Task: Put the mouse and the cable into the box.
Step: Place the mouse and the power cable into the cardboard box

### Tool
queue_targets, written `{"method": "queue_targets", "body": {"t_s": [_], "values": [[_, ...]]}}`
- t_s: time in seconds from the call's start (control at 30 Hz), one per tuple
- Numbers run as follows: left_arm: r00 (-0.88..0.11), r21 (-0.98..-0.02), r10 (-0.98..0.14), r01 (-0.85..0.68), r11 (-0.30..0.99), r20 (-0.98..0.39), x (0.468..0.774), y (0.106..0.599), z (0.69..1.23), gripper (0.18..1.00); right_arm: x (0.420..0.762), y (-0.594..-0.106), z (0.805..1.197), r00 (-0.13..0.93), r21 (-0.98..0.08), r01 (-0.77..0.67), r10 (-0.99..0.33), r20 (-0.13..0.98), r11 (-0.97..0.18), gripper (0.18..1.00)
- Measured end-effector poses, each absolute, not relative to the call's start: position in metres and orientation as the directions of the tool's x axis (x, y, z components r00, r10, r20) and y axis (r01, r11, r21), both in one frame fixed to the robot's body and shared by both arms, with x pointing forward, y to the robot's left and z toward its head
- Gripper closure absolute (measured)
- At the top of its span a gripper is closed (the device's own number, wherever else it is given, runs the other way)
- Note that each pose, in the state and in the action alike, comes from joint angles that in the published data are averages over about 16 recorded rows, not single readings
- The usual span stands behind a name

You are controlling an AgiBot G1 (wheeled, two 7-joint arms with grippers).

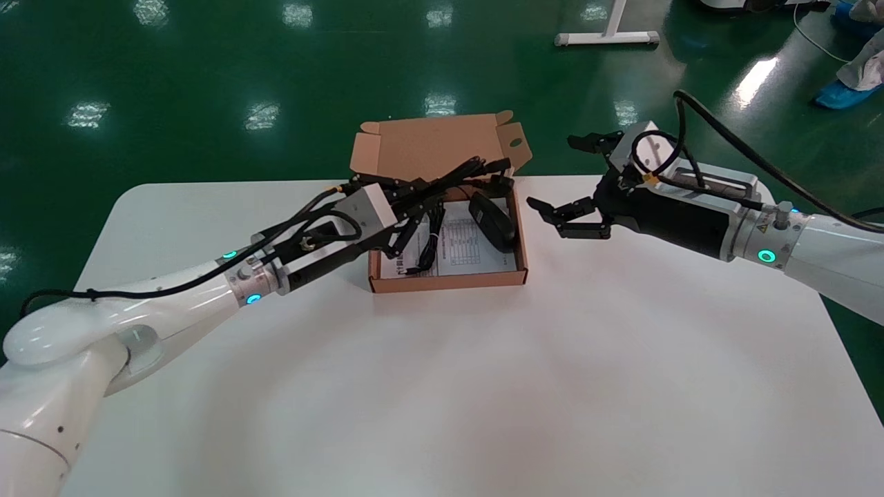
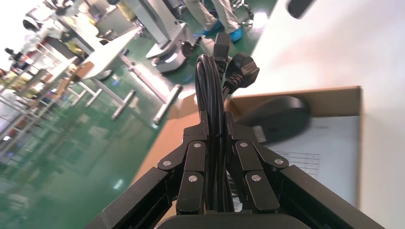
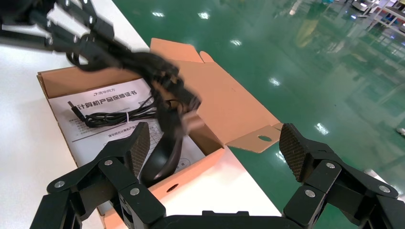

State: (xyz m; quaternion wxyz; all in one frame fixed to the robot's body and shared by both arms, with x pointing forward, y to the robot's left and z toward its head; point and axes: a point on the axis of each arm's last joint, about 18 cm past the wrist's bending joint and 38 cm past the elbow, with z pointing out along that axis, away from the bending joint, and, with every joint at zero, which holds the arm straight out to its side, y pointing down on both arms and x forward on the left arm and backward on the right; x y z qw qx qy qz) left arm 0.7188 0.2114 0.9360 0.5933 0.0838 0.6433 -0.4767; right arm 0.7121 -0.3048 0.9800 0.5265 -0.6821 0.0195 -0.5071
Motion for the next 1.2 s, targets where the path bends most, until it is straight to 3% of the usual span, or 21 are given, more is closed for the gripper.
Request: {"method": "queue_targets", "body": {"t_s": [0.73,0.97,1.2], "values": [[-0.330,-0.589,-0.515,0.636,0.498,-0.791,0.732,0.205,0.918,0.911,0.710,-0.314,0.986,0.469,-0.740,0.513,-0.580,0.666,-0.435,0.178],[-0.366,-0.657,-0.606,0.658,0.368,-0.706,0.728,0.196,0.941,0.843,0.707,-0.335,0.996,0.424,-0.757,0.518,-0.649,0.632,-0.398,0.178],[-0.429,-0.723,-0.705,0.669,0.171,-0.564,0.721,0.193,0.969,0.709,0.704,-0.362,1.005,0.371,-0.792,0.521,-0.752,0.545,-0.318,0.178]]}}
